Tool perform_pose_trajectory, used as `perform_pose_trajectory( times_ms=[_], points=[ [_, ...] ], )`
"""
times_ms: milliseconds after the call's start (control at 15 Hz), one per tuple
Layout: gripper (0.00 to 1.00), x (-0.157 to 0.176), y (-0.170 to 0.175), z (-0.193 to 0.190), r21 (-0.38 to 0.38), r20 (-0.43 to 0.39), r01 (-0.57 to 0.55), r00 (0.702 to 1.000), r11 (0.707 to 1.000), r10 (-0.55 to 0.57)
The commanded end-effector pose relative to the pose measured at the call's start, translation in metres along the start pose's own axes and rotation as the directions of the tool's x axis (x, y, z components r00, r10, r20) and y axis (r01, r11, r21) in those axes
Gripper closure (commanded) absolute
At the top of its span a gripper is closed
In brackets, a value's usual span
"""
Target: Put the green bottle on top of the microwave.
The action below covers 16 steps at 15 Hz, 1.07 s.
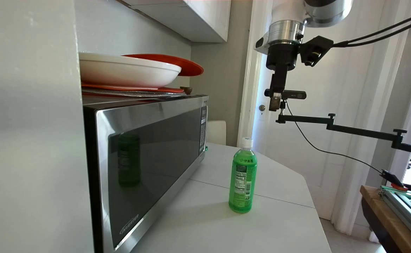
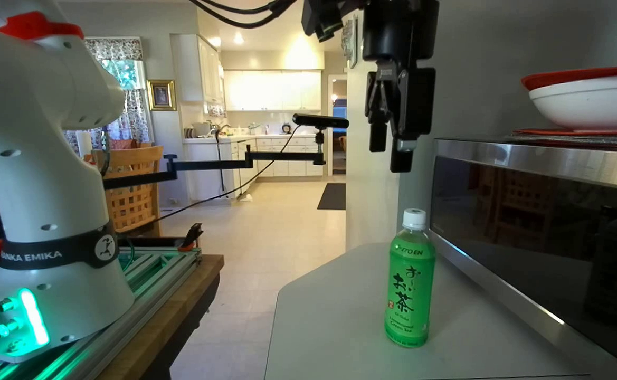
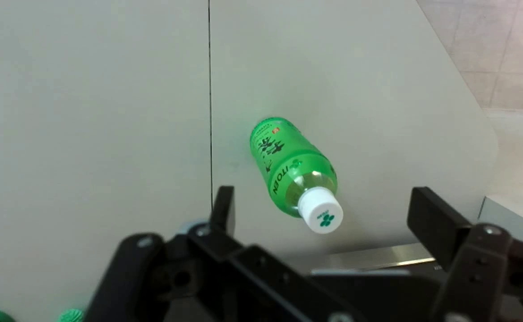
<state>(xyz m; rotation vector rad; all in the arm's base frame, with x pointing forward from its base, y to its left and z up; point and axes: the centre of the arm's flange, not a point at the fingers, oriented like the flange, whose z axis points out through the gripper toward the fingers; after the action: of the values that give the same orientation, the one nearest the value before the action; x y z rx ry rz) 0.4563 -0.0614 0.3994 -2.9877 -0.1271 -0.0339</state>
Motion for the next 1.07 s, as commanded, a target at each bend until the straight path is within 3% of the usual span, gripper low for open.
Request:
perform_pose_trajectory(
  times_ms=[0, 667, 1000],
  points=[
    [0.0, 0.003, 0.002, 0.012, 0.012, 0.008, 0.033, 0.999, 0.999, -0.033],
    [0.0, 0.002, -0.002, 0.041, -0.004, 0.002, 0.106, 0.994, 0.994, -0.106],
    [0.0, 0.01, -0.003, 0.05, 0.038, -0.026, 0.081, 0.996, 0.996, -0.08]
  ],
)
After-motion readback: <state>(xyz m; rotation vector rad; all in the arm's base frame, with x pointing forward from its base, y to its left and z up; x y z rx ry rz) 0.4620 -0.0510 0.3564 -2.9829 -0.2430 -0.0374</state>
